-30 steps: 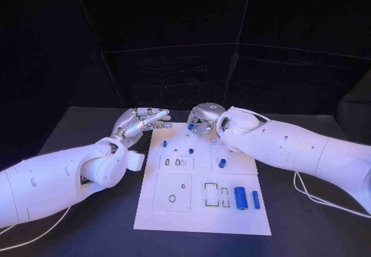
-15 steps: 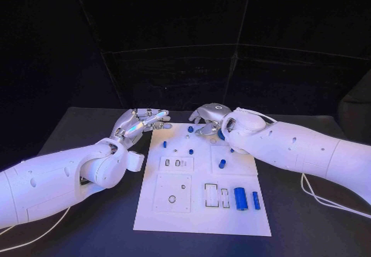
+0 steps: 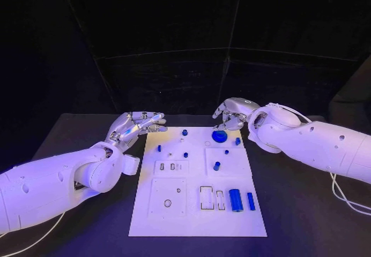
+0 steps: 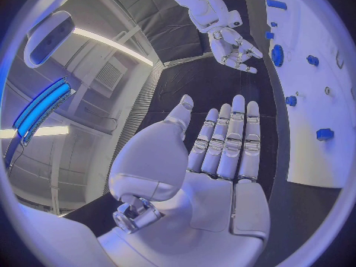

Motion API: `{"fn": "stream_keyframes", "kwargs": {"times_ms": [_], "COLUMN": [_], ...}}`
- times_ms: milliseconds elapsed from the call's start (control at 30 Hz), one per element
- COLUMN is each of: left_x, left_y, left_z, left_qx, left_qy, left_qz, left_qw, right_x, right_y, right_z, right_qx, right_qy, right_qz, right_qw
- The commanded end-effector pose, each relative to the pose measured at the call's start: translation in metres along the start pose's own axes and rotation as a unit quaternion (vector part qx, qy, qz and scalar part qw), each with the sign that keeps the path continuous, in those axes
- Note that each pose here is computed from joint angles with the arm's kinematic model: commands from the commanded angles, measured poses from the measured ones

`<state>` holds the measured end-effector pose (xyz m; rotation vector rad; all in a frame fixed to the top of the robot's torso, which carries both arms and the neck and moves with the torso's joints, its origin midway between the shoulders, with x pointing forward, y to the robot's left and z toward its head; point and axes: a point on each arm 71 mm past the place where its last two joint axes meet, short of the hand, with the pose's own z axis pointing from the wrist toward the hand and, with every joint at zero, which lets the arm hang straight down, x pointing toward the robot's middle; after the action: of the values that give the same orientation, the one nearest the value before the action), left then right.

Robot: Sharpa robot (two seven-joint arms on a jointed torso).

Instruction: Assemble the parts on the task board

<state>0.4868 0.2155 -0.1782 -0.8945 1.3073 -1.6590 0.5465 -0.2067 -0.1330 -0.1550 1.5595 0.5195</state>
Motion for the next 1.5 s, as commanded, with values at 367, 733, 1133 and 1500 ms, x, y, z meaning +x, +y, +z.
{"fn": "stream_keyframes", "kwargs": {"times_ms": [367, 733, 1133, 1500], "left_x": [0.001, 0.0008, 0.0005, -0.0001], "left_y": [0.0001, 0.0006, 0.0008, 0.001], "left_z": [0.0027, 0.0032, 0.0035, 0.0036], "left_qx": [0.003, 0.002, 0.002, 0.002], "left_qy": [0.006, 0.007, 0.007, 0.007], "left_qz": [-0.006, -0.007, -0.007, -0.007], "left_qw": [1.0, 1.0, 1.0, 1.0], "right_x": [0.009, 0.013, 0.019, 0.022], "right_y": [-0.021, -0.021, -0.015, -0.014], "right_z": [-0.002, 0.0, 0.004, 0.006], "right_qx": [0.076, 0.084, 0.075, 0.079], "right_qy": [0.082, 0.096, 0.116, 0.122], "right_qz": [0.014, 0.0, -0.013, -0.015], "right_qw": [0.994, 0.992, 0.99, 0.989]}}
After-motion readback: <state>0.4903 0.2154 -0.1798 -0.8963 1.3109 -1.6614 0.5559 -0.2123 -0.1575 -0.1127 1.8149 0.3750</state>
